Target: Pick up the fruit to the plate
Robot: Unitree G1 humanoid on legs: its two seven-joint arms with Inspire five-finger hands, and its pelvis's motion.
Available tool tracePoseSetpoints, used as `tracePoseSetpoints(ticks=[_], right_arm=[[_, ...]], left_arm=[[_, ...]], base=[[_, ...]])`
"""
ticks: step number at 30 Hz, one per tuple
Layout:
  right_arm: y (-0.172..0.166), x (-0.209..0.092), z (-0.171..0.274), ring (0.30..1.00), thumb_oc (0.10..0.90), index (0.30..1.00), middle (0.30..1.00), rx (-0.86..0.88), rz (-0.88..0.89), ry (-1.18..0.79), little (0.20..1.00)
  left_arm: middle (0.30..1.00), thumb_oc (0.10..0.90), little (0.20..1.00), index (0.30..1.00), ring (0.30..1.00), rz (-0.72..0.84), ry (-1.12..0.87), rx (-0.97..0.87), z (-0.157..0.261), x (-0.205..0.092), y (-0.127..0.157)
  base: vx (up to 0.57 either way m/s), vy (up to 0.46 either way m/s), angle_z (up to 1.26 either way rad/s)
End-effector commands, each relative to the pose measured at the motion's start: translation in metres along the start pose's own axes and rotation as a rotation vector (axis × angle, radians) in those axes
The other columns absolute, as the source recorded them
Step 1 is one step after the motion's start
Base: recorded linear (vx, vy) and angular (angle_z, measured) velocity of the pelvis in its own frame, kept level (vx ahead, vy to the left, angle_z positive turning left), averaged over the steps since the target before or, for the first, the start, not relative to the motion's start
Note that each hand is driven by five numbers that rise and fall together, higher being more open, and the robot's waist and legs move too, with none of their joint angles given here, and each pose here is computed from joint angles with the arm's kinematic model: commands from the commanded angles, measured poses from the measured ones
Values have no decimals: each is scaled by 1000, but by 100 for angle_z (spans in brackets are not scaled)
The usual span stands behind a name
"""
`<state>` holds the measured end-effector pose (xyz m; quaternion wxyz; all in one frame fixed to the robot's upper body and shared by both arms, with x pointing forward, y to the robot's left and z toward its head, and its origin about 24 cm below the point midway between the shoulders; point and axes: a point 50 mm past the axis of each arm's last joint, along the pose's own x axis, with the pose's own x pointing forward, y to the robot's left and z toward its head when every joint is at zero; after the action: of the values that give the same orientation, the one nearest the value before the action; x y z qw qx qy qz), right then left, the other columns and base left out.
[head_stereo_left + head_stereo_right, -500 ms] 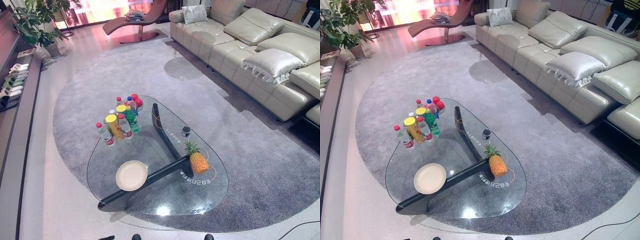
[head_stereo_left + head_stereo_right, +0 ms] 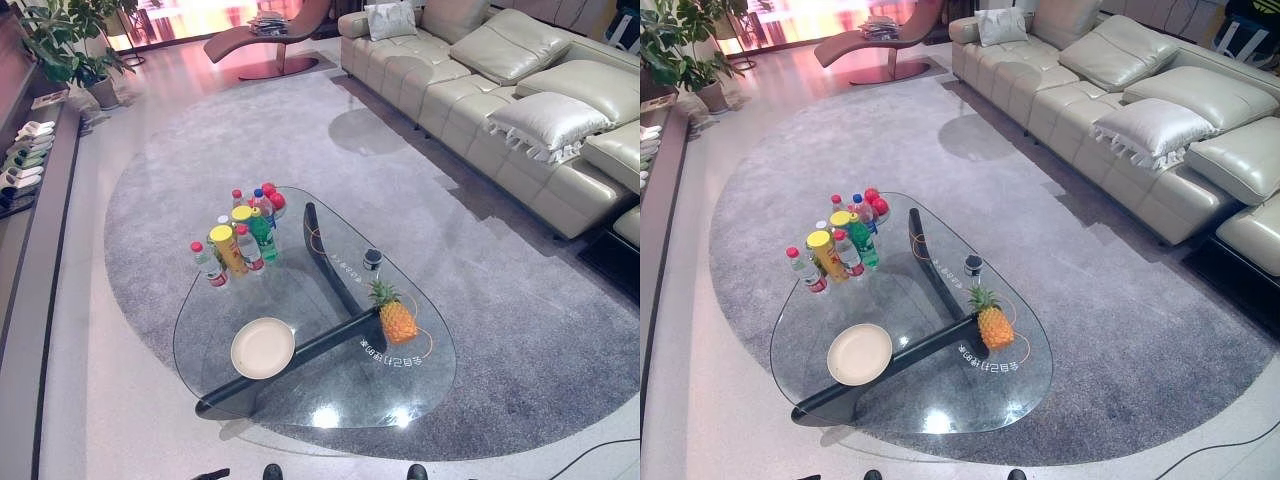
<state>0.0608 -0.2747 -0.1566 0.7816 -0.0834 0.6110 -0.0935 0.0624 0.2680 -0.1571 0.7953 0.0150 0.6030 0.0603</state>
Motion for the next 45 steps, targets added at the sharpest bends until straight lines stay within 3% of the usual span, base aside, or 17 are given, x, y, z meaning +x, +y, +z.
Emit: tracePoseSetpoints(ticks=[1,24,35,45], right_arm=[[6,2,39,900,800,900,900,20,30,-111,900],[0,2,45,900,800,900,900,-8,26,-124,900],[-19,-4,100,900,800,900,900,-52,-26,-226,900],[-51,-40,203,900,800,900,900,140,-105,-600,900]], left_arm=[[900,800,900,900,900,-46,-67,9,29,4,-10],[900,800,900,900,900,-43,-79,-10,34,3,-4],[900,800,900,900,900,-97,-242,-28,94,1,-12],[900,800,900,900,900,-182,-688,-113,215,-39,-11]], base=[[0,0,0],[2,2,0],[-139,-6,1],[-132,-27,1]])
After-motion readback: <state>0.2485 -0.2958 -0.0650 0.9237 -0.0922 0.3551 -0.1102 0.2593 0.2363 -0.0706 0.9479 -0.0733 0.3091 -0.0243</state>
